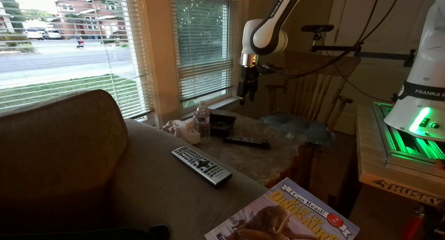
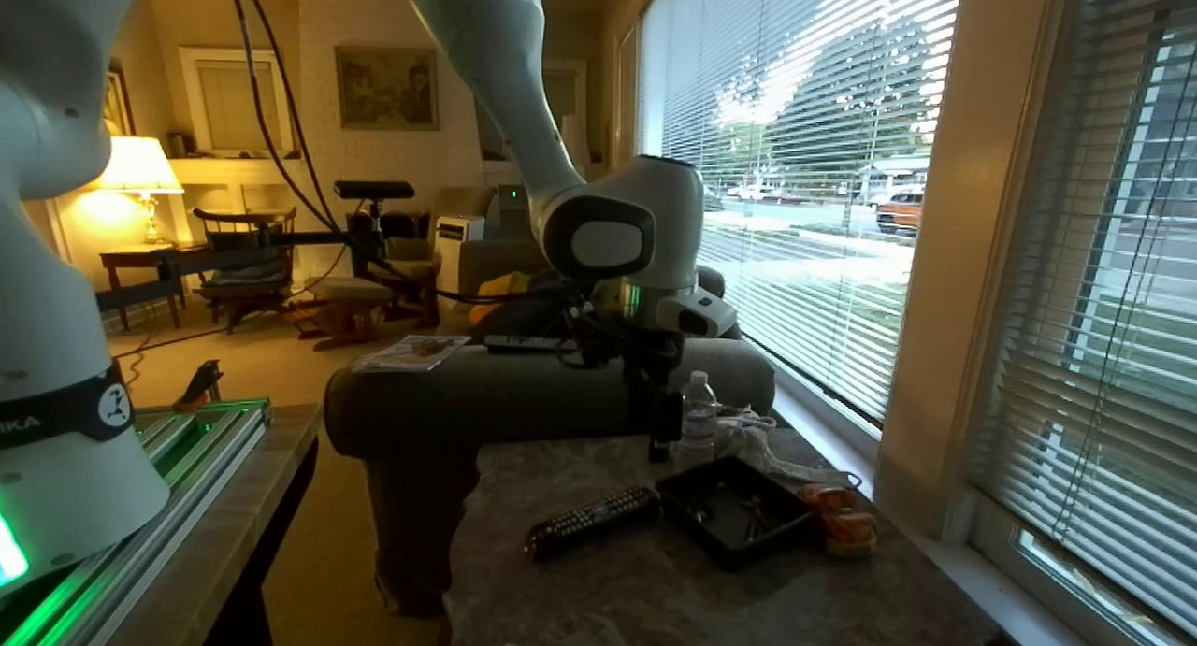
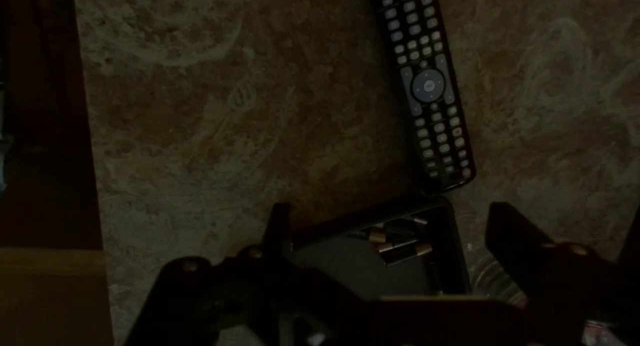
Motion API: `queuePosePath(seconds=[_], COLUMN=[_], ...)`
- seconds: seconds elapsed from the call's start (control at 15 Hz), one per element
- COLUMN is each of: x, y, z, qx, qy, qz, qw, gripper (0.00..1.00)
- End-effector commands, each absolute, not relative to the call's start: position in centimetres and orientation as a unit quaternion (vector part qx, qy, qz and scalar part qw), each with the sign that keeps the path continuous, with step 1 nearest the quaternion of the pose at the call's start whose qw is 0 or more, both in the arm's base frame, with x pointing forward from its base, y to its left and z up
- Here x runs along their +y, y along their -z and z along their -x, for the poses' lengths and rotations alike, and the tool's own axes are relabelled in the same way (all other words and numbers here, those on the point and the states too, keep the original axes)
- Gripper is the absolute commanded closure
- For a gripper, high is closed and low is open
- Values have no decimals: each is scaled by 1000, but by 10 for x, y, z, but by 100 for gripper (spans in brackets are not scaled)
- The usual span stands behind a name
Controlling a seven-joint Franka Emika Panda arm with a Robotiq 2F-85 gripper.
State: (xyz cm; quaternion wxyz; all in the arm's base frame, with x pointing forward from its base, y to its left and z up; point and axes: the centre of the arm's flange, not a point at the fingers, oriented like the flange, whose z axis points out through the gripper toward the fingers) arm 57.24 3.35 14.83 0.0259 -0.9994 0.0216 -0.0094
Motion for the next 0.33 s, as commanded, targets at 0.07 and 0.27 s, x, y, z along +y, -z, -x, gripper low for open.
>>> queuePosePath(seconds=[0.07, 0.27], x=[32, 31], y=[-152, -154], z=[-574, -574], qx=[22, 22], qy=[14, 15], qz=[999, 999], qw=[20, 18], gripper=[0, 0])
